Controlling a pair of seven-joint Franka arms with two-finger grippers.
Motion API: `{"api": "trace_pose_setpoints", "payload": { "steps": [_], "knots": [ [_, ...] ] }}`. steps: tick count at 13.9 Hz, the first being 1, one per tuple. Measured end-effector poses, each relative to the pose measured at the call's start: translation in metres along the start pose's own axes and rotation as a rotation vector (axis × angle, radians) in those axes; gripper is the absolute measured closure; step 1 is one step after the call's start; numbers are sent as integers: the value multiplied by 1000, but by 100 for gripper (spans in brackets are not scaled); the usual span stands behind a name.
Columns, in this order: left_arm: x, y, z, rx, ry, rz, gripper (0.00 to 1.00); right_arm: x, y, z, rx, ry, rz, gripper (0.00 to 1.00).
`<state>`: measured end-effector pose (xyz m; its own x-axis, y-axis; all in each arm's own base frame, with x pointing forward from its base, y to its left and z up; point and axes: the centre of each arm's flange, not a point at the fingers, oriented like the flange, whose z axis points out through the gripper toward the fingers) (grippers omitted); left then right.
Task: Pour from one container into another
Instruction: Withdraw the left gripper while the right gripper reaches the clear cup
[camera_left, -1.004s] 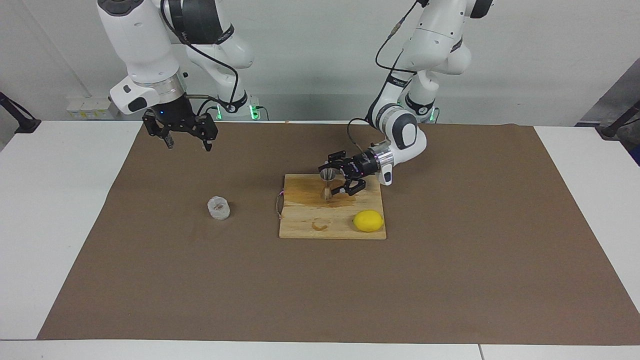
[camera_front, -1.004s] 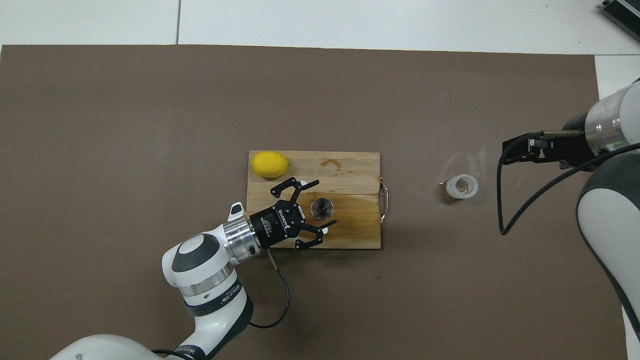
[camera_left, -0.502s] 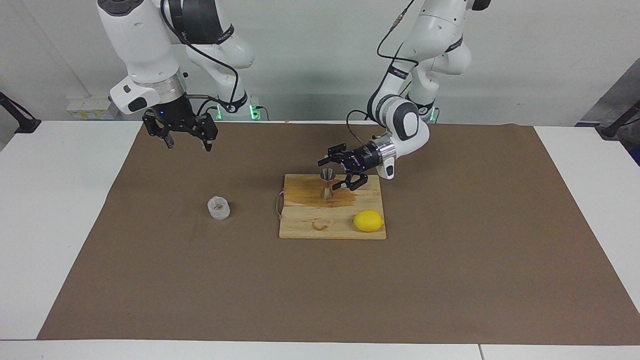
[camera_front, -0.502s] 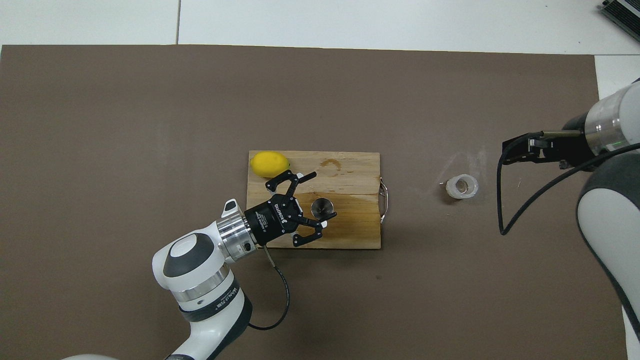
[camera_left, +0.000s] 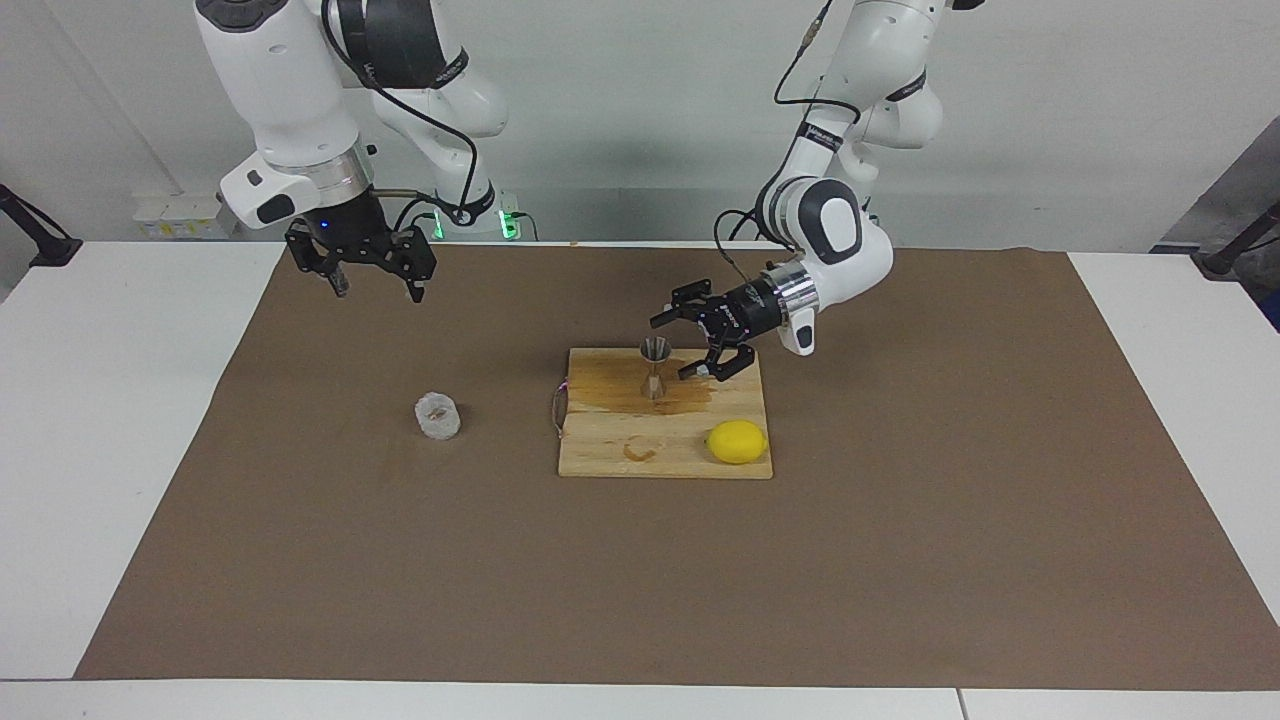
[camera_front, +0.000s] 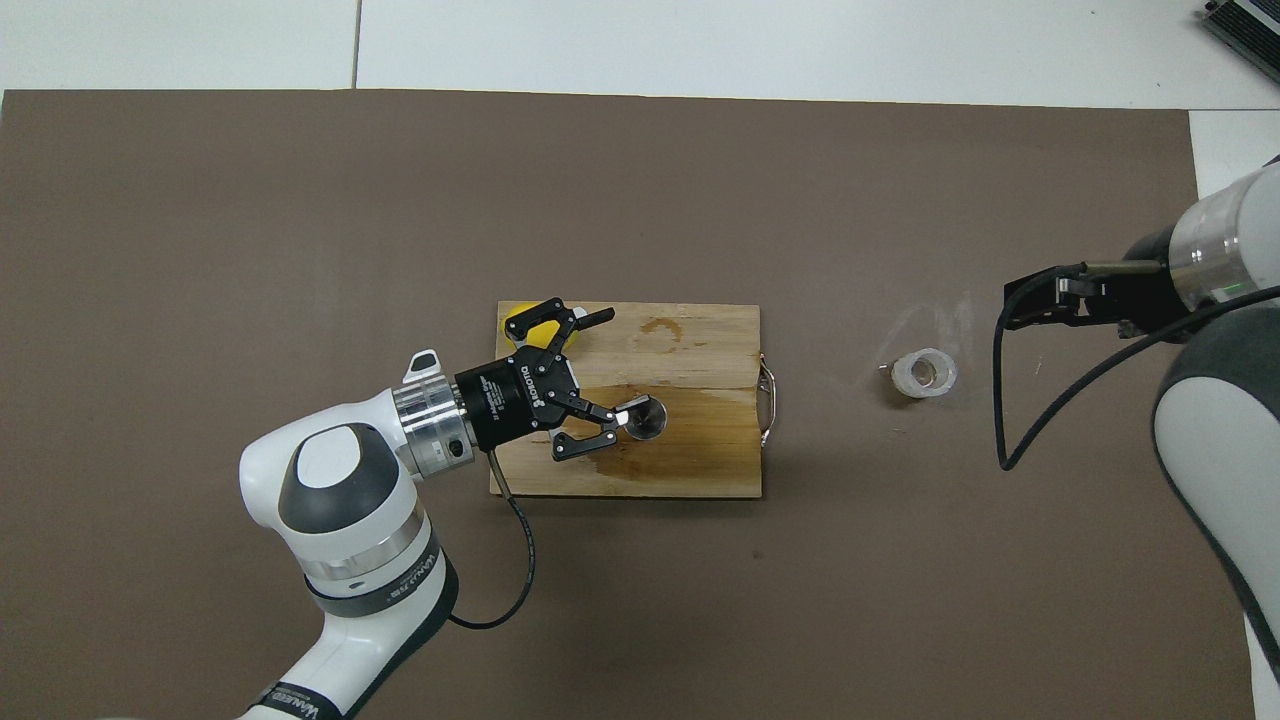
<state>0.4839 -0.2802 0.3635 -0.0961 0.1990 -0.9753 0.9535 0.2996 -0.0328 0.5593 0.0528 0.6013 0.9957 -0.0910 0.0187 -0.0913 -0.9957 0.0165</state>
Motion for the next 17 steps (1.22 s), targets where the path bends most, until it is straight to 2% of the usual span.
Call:
{"api": "trace_pose_setpoints", "payload": {
  "steps": [6, 8, 11, 14, 17],
  "knots": [
    [-21, 43, -31, 84, 196, 88, 0, 0, 0, 0, 0, 0, -1, 0],
    [-23, 51, -38, 106, 259, 133, 0, 1, 0, 2, 1, 3, -46, 0],
    [-17, 69, -62, 152, 372, 206, 0, 6, -1, 17, 3, 39, -231, 0],
    [-27, 90, -90, 244, 496, 277, 0, 11, -1, 42, 0, 63, -473, 0],
    [-48, 105, -112, 349, 620, 373, 0, 15, 11, 78, 73, 63, -719, 0]
  ]
}}
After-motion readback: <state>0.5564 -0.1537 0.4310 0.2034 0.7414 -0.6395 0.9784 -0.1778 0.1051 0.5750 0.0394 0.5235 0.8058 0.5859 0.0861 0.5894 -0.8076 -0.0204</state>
